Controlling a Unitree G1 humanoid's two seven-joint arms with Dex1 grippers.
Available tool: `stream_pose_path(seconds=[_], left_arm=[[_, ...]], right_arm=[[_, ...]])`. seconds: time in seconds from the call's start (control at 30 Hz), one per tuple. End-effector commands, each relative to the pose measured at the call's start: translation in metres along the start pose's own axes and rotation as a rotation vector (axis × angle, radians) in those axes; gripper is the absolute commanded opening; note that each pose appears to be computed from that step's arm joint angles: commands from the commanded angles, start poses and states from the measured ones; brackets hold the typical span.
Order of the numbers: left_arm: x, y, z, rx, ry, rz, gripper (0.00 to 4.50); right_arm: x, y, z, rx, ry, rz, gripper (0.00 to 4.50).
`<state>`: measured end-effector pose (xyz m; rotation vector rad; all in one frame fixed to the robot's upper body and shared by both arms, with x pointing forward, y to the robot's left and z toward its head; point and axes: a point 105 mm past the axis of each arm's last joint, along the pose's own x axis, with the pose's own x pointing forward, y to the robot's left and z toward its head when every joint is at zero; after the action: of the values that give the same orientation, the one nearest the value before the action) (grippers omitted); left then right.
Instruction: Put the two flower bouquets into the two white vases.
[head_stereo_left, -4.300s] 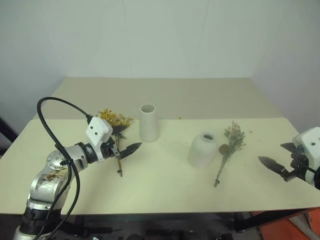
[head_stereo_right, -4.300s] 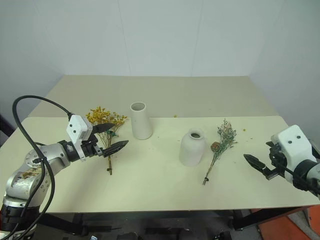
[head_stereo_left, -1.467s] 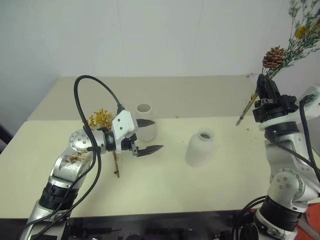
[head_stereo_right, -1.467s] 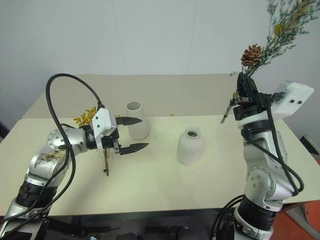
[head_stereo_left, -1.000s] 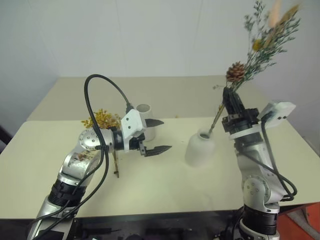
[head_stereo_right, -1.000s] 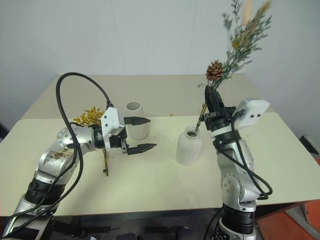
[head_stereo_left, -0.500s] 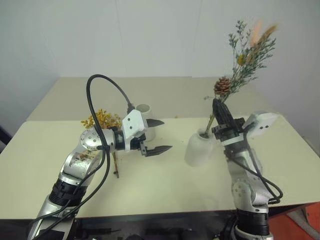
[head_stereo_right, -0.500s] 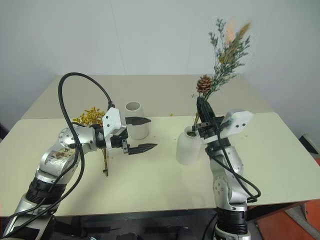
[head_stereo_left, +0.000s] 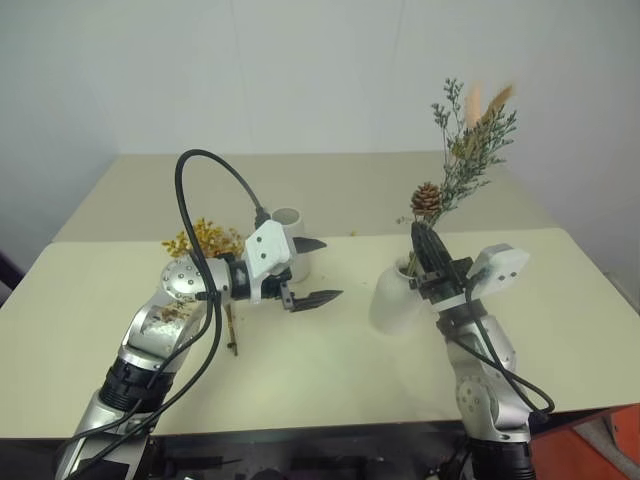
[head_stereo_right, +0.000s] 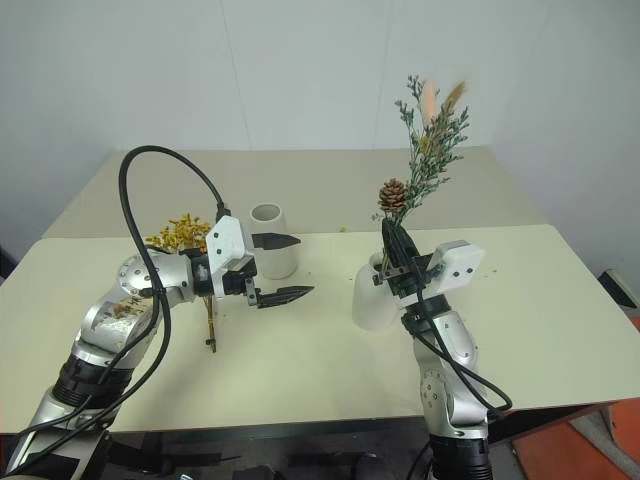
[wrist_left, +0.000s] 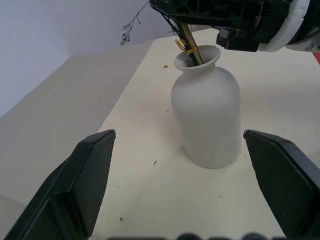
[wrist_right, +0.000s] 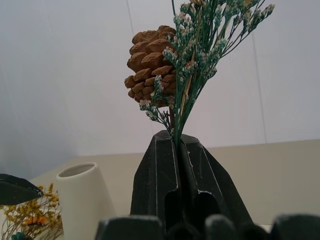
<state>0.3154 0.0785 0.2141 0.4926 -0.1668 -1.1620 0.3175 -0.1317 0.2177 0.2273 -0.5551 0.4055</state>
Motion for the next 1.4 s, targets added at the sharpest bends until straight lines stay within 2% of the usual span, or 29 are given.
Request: stream_pose_path(seconds=[0.03,0.07,0.3,0.4,0.43,0.63,0.73,0.87,0.97,1.03,1.13,1.27,1.4], left_arm=[[0.001,0.004,0.011,0.053,-0.026,0.015,4.50],[0.001,0.004,0.011,0.054,-0.028,0.015,4.50],[0.000,0.006,0.012,0.058,-0.032,0.016,4.50],[0.000,0.007,0.013,0.059,-0.033,0.012,4.50],[0.000,0.007,0.013,0.061,-0.033,0.012,4.50],[-0.002,0.011,0.016,0.040,-0.047,0.033,4.50],[-0.009,0.017,0.020,-0.017,-0.077,0.092,4.50],[-0.024,0.020,0.031,-0.124,-0.177,0.226,4.50],[-0.040,0.018,0.023,-0.277,-0.180,0.308,4.50],[-0.046,0.018,0.015,-0.357,-0.148,0.389,4.50],[-0.059,0.021,-0.012,-0.367,0.061,0.671,4.50],[-0.066,0.021,-0.021,-0.447,0.154,0.833,4.50],[-0.077,0.010,-0.036,-0.517,0.319,1.039,4.50]], right_arm=[[-0.001,0.007,0.020,-0.029,-0.075,0.036,0.59],[-0.002,0.008,0.022,-0.032,-0.077,0.042,0.80],[-0.016,0.014,0.028,-0.048,-0.066,0.056,3.18],[-0.027,0.009,0.026,-0.107,-0.026,0.033,4.24],[-0.030,0.008,0.025,-0.125,-0.015,0.034,4.46],[-0.053,0.002,0.031,-0.164,0.037,0.033,4.46],[-0.062,0.000,0.044,-0.191,0.063,0.047,4.46],[-0.072,0.011,0.071,-0.165,0.121,0.199,4.46],[-0.082,0.028,0.085,-0.095,0.215,0.366,4.46],[-0.087,0.036,0.087,-0.053,0.294,0.456,4.46],[-0.086,0.049,0.087,-0.018,0.432,0.643,4.46],[-0.077,0.053,0.083,0.004,0.525,0.730,4.46],[-0.061,0.058,0.065,-0.045,0.601,0.869,4.46]])
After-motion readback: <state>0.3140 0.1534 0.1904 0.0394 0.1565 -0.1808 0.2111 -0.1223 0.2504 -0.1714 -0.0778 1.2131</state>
